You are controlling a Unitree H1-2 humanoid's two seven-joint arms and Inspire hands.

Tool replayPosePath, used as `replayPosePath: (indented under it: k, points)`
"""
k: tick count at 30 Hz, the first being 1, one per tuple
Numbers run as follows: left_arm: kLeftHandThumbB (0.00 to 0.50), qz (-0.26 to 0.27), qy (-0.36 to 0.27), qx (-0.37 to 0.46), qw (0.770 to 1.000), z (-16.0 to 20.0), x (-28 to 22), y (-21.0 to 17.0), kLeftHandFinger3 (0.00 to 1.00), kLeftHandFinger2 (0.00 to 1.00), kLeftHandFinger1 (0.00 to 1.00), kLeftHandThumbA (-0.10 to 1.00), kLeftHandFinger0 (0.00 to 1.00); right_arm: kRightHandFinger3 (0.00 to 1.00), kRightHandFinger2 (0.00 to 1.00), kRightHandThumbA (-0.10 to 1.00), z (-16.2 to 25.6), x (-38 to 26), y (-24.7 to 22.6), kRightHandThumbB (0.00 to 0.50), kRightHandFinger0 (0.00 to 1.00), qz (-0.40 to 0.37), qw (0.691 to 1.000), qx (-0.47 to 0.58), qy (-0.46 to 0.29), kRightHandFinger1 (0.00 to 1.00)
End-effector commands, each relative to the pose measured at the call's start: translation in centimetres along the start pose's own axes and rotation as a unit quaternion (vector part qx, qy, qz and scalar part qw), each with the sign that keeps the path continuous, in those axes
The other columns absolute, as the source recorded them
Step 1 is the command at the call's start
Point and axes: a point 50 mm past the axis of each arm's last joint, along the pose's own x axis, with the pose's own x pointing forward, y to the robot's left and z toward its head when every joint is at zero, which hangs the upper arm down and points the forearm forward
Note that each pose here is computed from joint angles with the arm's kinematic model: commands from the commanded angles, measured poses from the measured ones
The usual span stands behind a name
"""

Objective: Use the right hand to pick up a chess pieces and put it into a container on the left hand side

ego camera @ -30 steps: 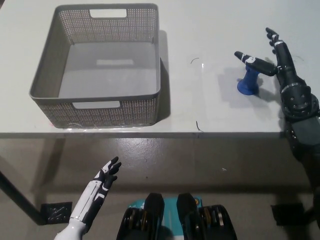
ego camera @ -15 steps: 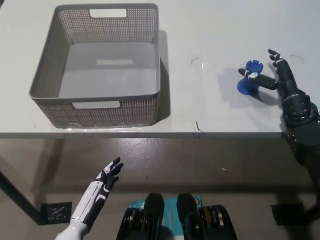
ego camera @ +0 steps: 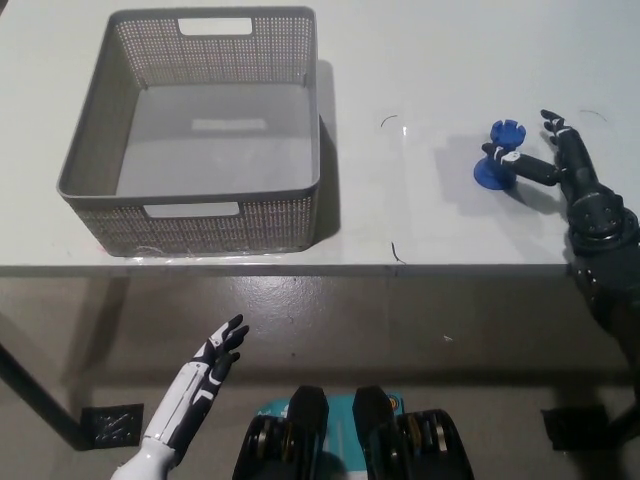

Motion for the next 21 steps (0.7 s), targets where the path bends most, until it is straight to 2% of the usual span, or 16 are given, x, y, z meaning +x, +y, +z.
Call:
replayPosePath:
  k: [1,11,17,21]
  points:
    - [0.241,-0.012,-0.031,0.017,0.999,0.8,0.6,0.5,1.00,1.00,1.00,1.00,1.00,1.00,1.00,0.99,4.6,1.1,-0.6,0.442,1.00,-0.012,0.999,0.005,-0.049,1.00]
    - [0.232,-0.016,-0.037,0.010,0.999,0.8,1.0,0.6,1.00,1.00,1.00,1.00,1.00,1.00,1.00,0.96,6.4,1.2,0.6,0.407,1.00,0.003,0.998,-0.005,-0.064,1.00]
    - [0.248,-0.016,-0.030,0.005,0.999,0.9,0.9,0.5,1.00,1.00,1.00,1.00,1.00,1.00,1.00,0.95,6.6,1.0,1.5,0.383,1.00,0.011,0.997,-0.007,-0.071,1.00]
    - [0.227,-0.016,-0.035,0.006,0.999,0.8,0.9,0.6,1.00,1.00,1.00,1.00,1.00,1.00,1.00,0.93,6.1,0.9,1.9,0.395,1.00,0.014,0.998,-0.005,-0.061,1.00]
